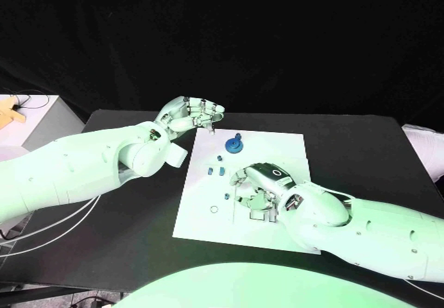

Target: Assemble the parts on the task board

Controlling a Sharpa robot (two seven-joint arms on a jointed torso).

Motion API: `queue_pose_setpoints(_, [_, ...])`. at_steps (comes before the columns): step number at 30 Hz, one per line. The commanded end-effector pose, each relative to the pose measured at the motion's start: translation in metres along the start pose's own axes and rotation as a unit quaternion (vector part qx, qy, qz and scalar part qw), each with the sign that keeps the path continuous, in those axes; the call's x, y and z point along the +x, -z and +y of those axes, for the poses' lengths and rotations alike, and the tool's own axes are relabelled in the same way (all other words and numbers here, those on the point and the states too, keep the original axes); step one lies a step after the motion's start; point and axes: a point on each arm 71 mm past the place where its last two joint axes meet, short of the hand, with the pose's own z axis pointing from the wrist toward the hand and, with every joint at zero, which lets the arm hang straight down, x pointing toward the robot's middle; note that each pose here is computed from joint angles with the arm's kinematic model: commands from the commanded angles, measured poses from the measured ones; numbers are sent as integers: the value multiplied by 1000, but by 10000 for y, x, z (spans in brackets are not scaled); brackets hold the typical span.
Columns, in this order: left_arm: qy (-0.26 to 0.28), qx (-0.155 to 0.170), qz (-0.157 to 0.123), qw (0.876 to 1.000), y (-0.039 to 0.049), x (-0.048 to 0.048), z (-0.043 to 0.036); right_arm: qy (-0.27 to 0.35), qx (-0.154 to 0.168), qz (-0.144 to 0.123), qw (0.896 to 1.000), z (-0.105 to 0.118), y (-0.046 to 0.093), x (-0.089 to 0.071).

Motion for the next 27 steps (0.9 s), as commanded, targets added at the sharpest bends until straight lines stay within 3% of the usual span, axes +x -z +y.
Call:
queue_pose_setpoints(1, [6,3,6,1000,-10,14,-8,-28,-3,-5,1000,-72,58,-172])
queue_pose_setpoints(10, [5,6,5,1000,-23,8,-4,-59,7,32,998,-417,168,-660])
queue_pose_setpoints(15, [6,7,6,1000,-28,13,-4,-47,23,34,998,-634,214,-842])
queue_pose_setpoints(19, [6,7,6,1000,-27,8,-2,-22,33,33,999,-732,229,-888])
queue_pose_setpoints(27, [6,6,6,1000,-28,0,2,42,57,57,996,-848,244,-826])
